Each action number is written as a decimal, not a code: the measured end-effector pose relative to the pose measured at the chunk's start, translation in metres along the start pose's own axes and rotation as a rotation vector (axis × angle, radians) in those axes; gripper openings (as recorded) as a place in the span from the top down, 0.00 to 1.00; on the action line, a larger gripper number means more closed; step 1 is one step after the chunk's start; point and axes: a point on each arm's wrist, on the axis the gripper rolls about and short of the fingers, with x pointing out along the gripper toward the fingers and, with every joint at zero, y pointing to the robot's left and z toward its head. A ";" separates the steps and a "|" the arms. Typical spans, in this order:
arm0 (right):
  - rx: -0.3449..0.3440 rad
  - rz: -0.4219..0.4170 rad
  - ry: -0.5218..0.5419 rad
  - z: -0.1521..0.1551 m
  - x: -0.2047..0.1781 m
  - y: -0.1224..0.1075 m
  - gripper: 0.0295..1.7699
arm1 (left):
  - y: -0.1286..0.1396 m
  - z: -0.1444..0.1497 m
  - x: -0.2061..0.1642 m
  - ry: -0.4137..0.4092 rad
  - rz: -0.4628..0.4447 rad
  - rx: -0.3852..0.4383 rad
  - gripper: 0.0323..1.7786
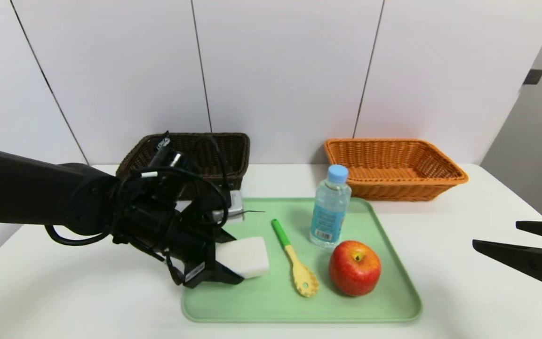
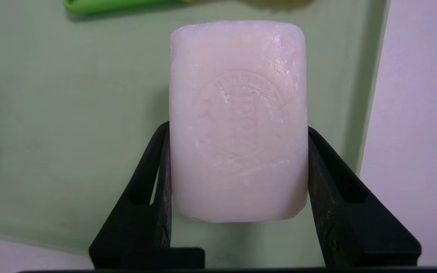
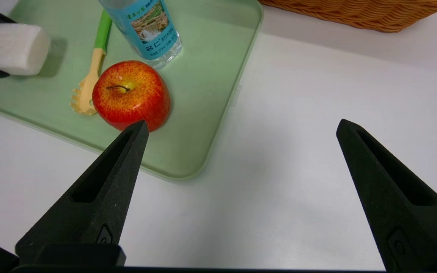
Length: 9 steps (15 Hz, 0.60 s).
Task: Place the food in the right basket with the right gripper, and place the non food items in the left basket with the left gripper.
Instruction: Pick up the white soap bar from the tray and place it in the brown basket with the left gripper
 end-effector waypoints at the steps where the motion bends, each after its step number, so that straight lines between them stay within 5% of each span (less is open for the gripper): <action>1: 0.000 0.000 -0.001 0.000 0.000 0.000 0.03 | 0.001 0.010 -0.010 -0.031 0.031 -0.015 0.45; 9: -0.001 0.000 -0.003 0.000 -0.001 0.000 0.03 | 0.035 0.071 -0.089 -0.247 0.373 -0.243 0.45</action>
